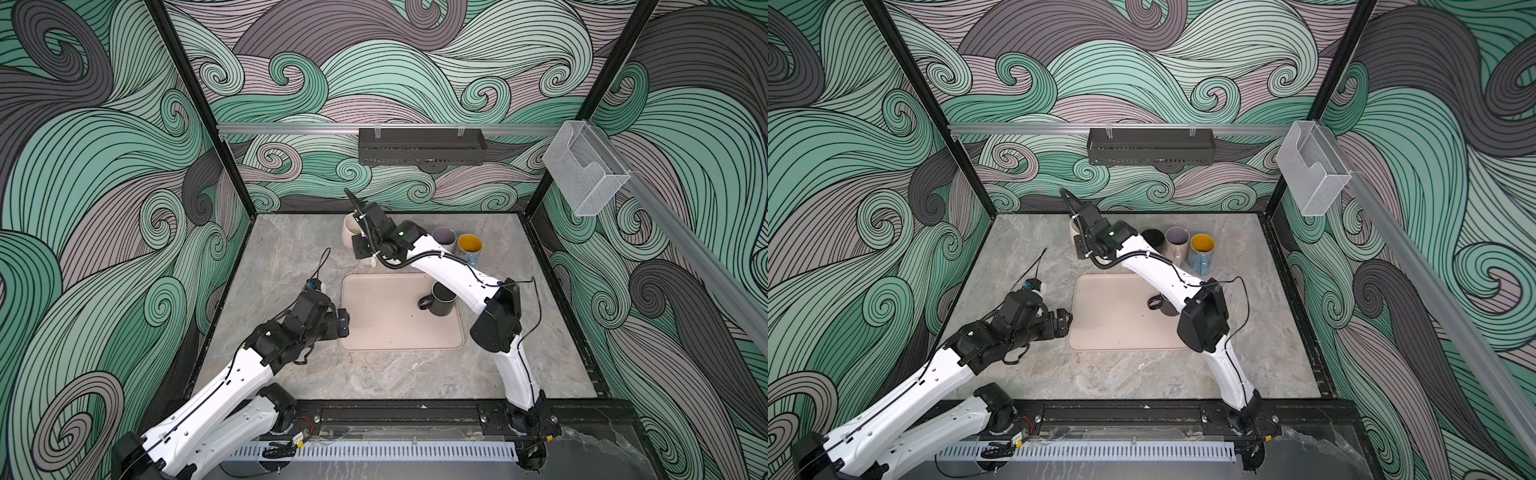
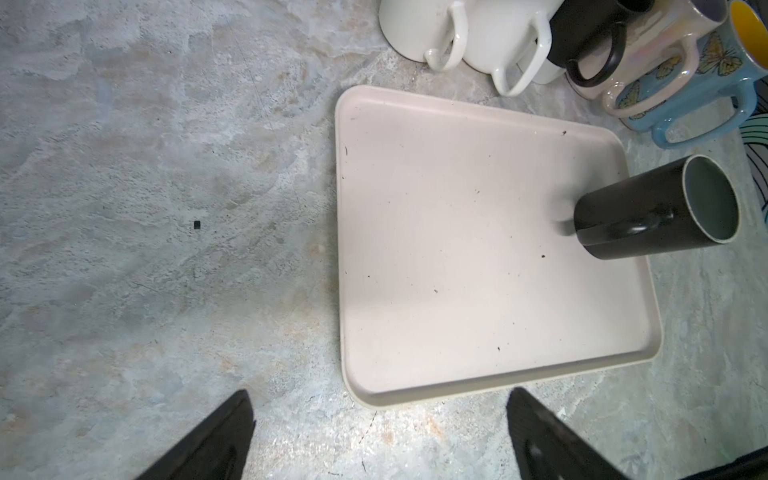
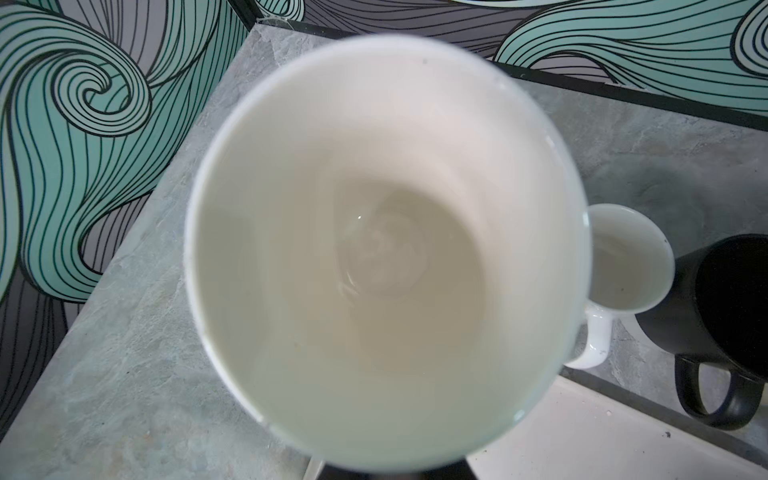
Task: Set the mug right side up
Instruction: 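Set the pink mug upright in the row with the right while the left withdraws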
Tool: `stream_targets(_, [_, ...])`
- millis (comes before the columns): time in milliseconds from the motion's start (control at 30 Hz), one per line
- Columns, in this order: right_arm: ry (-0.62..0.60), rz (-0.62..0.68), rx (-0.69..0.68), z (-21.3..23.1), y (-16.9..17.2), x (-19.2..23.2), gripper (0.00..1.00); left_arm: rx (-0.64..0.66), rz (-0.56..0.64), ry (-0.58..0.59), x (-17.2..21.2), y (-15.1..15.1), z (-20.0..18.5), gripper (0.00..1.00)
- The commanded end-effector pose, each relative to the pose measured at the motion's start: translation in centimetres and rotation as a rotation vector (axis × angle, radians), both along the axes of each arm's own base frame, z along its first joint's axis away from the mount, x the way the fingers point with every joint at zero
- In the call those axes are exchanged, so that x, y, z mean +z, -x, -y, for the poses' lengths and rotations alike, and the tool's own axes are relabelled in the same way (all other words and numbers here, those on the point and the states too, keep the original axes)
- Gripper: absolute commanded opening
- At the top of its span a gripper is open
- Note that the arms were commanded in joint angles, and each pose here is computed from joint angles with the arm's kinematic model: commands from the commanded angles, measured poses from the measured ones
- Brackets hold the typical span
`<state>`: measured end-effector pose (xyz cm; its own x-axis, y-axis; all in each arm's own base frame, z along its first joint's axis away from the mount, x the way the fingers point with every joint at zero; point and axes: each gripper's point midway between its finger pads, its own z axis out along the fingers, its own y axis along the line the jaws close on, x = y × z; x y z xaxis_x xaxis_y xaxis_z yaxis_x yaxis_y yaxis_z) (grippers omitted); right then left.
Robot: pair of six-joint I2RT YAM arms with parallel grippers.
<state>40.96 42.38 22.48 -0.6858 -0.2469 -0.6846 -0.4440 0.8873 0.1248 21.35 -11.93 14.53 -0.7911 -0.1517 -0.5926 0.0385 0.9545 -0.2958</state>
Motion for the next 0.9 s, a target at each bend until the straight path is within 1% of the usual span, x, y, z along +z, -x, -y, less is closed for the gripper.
stream_targets(0, [0.064, 0.055, -0.017, 0.1, -1.0, 1.1, 0.00, -0.045, 0.053, 0.071, 1.3, -0.2, 1.3, 0.96])
stream_targets(133, [0.080, 0.057, -0.020, -0.8, -1.7, -0.1, 0.00, -0.048, 0.068, 0.099, 1.2, -0.3, 1.6, 0.95])
stream_targets(300, [0.096, 0.069, -0.019, -1.4, -2.3, -1.3, 0.00, -0.069, 0.061, 0.129, 1.0, -0.3, 2.3, 0.95])
stream_targets(533, [0.089, 0.051, 0.001, -2.6, -2.7, -3.3, 0.00, -0.071, 0.047, 0.160, 0.1, -0.3, 2.9, 0.95])
stream_targets(867, [0.085, 0.054, 0.004, -3.6, -3.6, -5.6, 0.00, -0.086, 0.045, 0.189, -0.1, -0.3, 3.5, 0.95])
